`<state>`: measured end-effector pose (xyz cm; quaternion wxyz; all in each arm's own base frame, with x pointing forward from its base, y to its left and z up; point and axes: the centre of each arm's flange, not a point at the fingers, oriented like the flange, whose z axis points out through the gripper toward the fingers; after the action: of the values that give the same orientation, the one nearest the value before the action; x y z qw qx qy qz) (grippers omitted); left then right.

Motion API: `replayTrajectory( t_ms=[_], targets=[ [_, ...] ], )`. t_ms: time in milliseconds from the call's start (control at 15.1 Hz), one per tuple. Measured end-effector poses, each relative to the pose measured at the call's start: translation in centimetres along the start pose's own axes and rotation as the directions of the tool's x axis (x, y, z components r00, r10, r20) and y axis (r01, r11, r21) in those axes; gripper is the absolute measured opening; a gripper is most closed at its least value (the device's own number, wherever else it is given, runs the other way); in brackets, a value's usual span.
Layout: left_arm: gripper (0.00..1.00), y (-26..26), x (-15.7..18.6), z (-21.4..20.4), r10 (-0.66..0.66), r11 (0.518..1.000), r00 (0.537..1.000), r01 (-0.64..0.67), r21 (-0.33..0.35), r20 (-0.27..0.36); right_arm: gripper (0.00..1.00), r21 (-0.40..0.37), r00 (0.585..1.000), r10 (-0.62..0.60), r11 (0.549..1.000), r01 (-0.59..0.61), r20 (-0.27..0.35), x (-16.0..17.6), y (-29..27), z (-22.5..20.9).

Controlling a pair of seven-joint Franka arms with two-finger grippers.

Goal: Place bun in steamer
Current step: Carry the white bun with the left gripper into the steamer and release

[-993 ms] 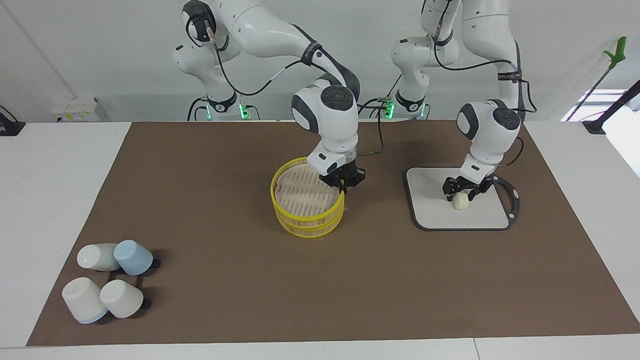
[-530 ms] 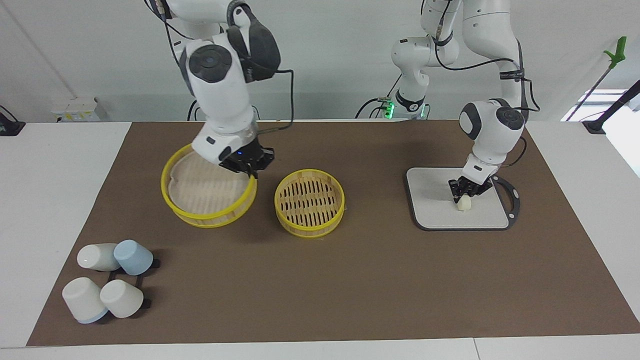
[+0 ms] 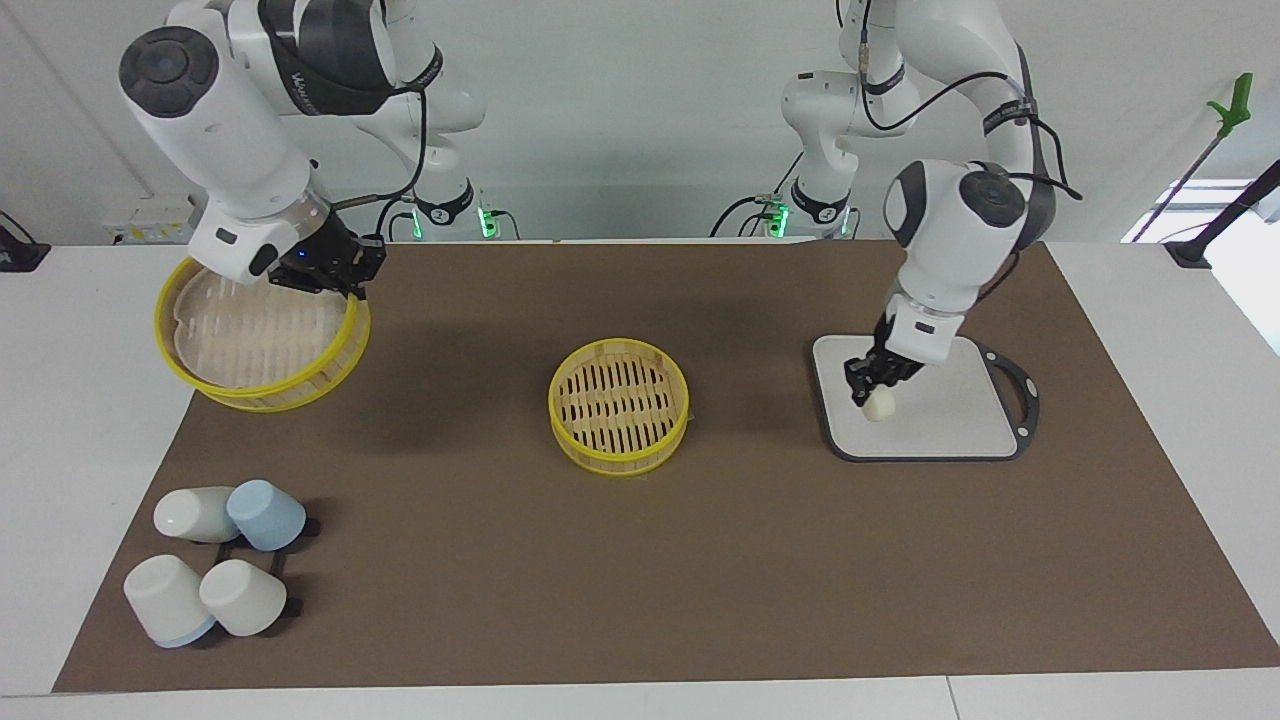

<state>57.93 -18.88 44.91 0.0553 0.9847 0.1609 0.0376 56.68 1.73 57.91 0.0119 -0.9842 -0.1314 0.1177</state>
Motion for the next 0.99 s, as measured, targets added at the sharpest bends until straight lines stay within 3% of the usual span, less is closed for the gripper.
replayTrajectory(
  t_ms=[265, 530, 728, 861, 993],
  targets=[
    [0.3, 12.3, -7.5, 0.7, -0.063, 0.995, 0.998, 0.063, -0.074, 0.001, 0.08, 0.006, 1.0, -0.013, 1.0, 0.013, 0.02, -0.6, 0.2, 1.0],
    [0.3, 19.4, -15.2, 7.8, 0.005, 0.997, 1.0, -0.004, -0.074, 0.009, 0.08, 0.005, 0.999, -0.027, 1.0, 0.027, 0.028, -0.4, -0.6, 1.3],
    [0.31, 20.3, -16.6, 12.8, 0.026, 0.998, 1.0, -0.026, -0.061, 0.006, 0.08, 0.004, 0.999, -0.028, 1.0, 0.028, 0.022, -0.3, -0.6, 1.3],
    [0.34, 20.3, -16.5, 13.6, 0.024, 0.998, 1.0, -0.024, -0.062, 0.002, 0.08, 0.001, 0.999, -0.032, 0.999, 0.032, 0.015, -0.2, -0.8, 1.3],
    [0.48, 20.3, -16.4, 13.4, 0.014, 0.998, 1.0, -0.014, -0.066, 0.0, 0.08, 0.0, 0.999, -0.035, 0.999, 0.035, 0.016, -0.2, -1.0, 1.3]
  ],
)
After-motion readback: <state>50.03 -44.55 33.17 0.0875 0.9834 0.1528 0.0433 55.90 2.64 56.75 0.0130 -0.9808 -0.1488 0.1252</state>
